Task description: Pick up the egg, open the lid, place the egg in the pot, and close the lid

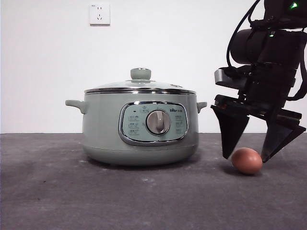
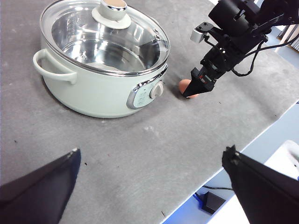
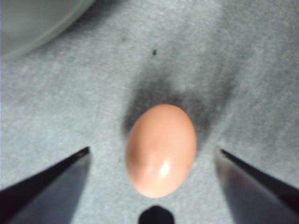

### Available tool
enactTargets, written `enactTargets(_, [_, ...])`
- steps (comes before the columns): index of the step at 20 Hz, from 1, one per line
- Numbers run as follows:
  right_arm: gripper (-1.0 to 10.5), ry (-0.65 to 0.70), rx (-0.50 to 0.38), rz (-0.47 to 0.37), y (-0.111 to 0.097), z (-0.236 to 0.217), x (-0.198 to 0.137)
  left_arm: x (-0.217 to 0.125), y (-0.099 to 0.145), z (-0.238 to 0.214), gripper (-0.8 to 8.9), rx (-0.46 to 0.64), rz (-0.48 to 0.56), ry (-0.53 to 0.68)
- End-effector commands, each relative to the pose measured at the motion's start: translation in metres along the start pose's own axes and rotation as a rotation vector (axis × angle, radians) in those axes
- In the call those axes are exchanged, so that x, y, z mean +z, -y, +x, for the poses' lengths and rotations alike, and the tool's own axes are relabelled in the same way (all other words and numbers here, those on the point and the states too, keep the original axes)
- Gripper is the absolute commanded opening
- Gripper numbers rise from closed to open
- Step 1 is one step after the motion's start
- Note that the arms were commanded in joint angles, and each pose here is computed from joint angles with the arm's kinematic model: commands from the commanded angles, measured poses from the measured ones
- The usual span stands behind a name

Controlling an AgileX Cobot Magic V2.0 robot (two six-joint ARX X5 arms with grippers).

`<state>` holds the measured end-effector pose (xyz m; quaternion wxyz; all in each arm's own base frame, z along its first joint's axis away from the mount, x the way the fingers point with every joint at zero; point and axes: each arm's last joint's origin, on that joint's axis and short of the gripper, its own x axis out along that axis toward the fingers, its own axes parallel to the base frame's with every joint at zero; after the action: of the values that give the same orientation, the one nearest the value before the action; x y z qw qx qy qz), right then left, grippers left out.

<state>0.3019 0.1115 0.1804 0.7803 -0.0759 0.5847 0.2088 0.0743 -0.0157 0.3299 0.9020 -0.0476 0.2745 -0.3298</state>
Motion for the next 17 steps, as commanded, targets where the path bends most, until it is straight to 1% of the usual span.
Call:
enactTargets(1, [3.7, -0.01, -0.024, 0.011, 0.001, 0.006, 0.001, 0.001, 0.0, 0.0, 6.29, -0.005, 0.004, 0.006])
enactTargets(3, [3.1, 0.001, -0.023, 0.012, 0.001, 0.007, 0.002, 0.001, 0.0, 0.0, 6.29, -0.005, 0.004, 0.006])
enactTargets(8, [3.0, -0.021, -0.022, 0.019, 0.002, 0.014, 0.001, 0.001, 0.0, 0.0, 6.29, -0.005, 0.004, 0.006])
enactTargets(9, [2.1, -0.021, -0.022, 0.023, 0.002, 0.014, 0.001, 0.001, 0.0, 0.0, 6.29, -0.005, 0.004, 0.006])
enactTargets(10, [0.9, -0.017, -0.02, 0.021, 0.002, 0.014, 0.002, 0.001, 0.0, 0.0, 6.29, -0.005, 0.004, 0.006])
enactTargets(11, [0.2, -0.013, -0.014, 0.021, 0.002, 0.014, 0.002, 0.001, 0.0, 0.0, 6.29, -0.005, 0.004, 0.006])
enactTargets(12, [-0.2, -0.014, -0.014, 0.021, 0.002, 0.014, 0.002, 0.001, 0.0, 0.0, 6.29, -0.005, 0.004, 0.006])
enactTargets(15, [-0.2, -0.008, -0.015, 0.021, 0.001, 0.01, 0.001, 0.001, 0.0, 0.0, 6.29, 0.002, 0.005, 0.006])
enactTargets(17, [-0.2, 0.017, -0.016, 0.017, 0.0, -0.002, 0.001, 0.003, -0.003, 0.002, 6.29, 0.032, 0.004, 0.002])
